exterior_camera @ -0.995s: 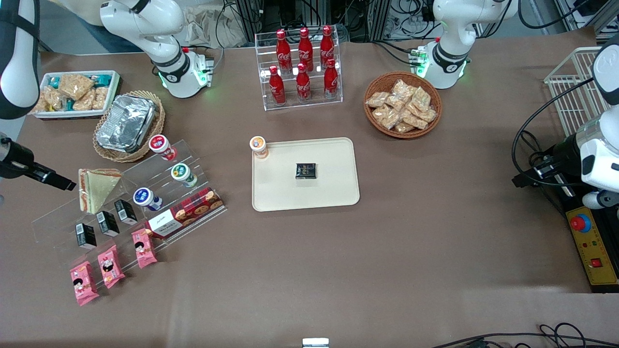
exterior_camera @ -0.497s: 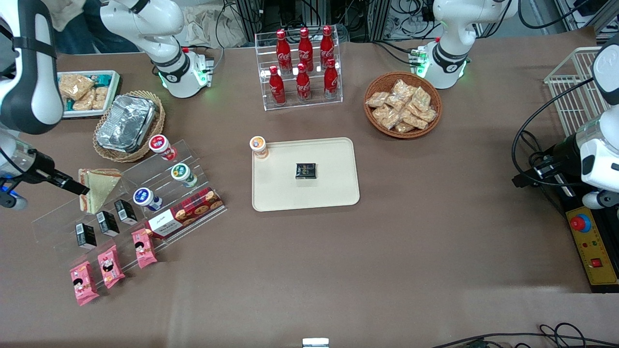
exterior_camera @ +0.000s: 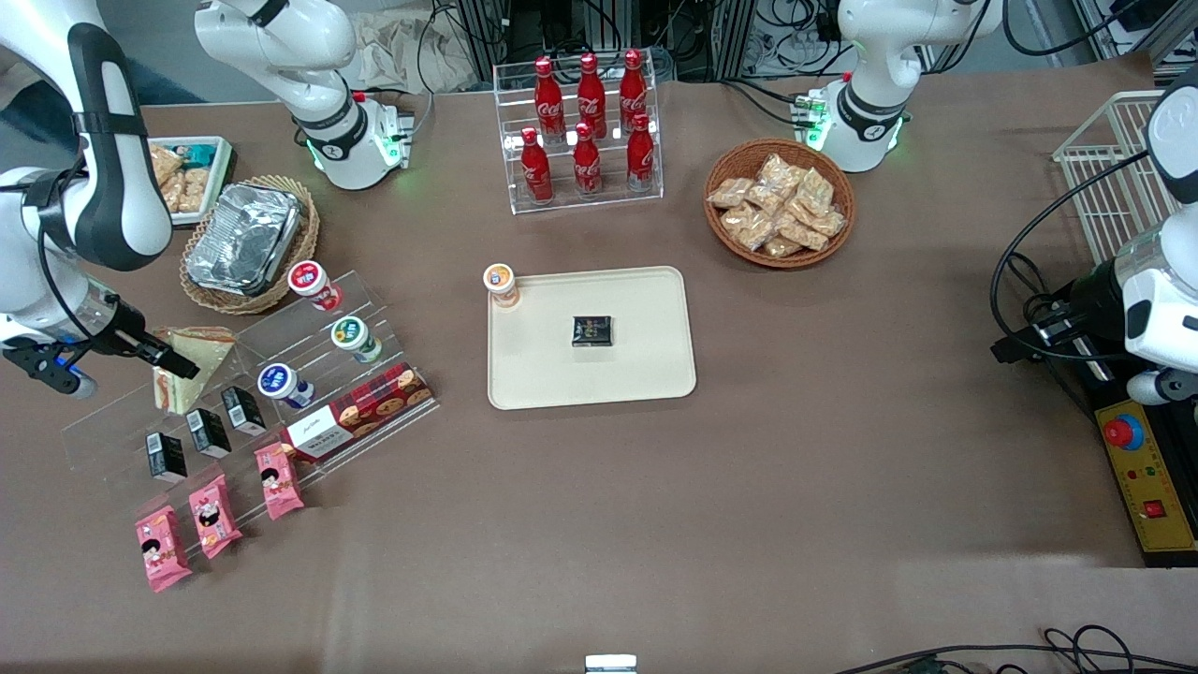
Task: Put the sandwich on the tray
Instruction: 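Close the right gripper on the plastic-wrapped sandwich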
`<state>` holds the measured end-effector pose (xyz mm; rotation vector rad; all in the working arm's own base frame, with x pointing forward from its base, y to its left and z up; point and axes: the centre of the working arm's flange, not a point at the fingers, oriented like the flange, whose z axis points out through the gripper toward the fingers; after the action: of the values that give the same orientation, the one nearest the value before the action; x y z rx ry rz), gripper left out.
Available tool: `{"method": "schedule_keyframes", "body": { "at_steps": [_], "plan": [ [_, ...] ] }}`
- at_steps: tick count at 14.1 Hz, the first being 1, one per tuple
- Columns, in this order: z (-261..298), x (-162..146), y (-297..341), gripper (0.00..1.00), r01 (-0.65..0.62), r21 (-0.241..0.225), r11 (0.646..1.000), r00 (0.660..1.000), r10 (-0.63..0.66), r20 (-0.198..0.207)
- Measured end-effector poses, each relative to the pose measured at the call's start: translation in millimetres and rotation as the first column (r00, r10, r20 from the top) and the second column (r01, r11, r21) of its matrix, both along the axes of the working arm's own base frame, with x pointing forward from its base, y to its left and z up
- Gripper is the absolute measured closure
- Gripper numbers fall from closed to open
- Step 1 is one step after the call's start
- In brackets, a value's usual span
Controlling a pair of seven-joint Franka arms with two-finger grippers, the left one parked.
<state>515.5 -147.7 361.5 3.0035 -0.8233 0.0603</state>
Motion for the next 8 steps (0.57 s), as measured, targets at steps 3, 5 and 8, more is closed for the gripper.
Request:
{"method": "schedule_keyframes", "body": {
  "at_steps": [3, 5, 8],
  "plan": [
    [-10, 1, 3, 0.09, -0.007, -0.003, 1.0, 1.0, 0.007, 0.005],
    [-15, 1, 4, 0.26, -0.009, -0.002, 1.0, 1.0, 0.009, 0.0],
    [-17, 2, 7, 0.55, -0.014, -0.003, 1.0, 1.0, 0.014, 0.001]
  ]
}}
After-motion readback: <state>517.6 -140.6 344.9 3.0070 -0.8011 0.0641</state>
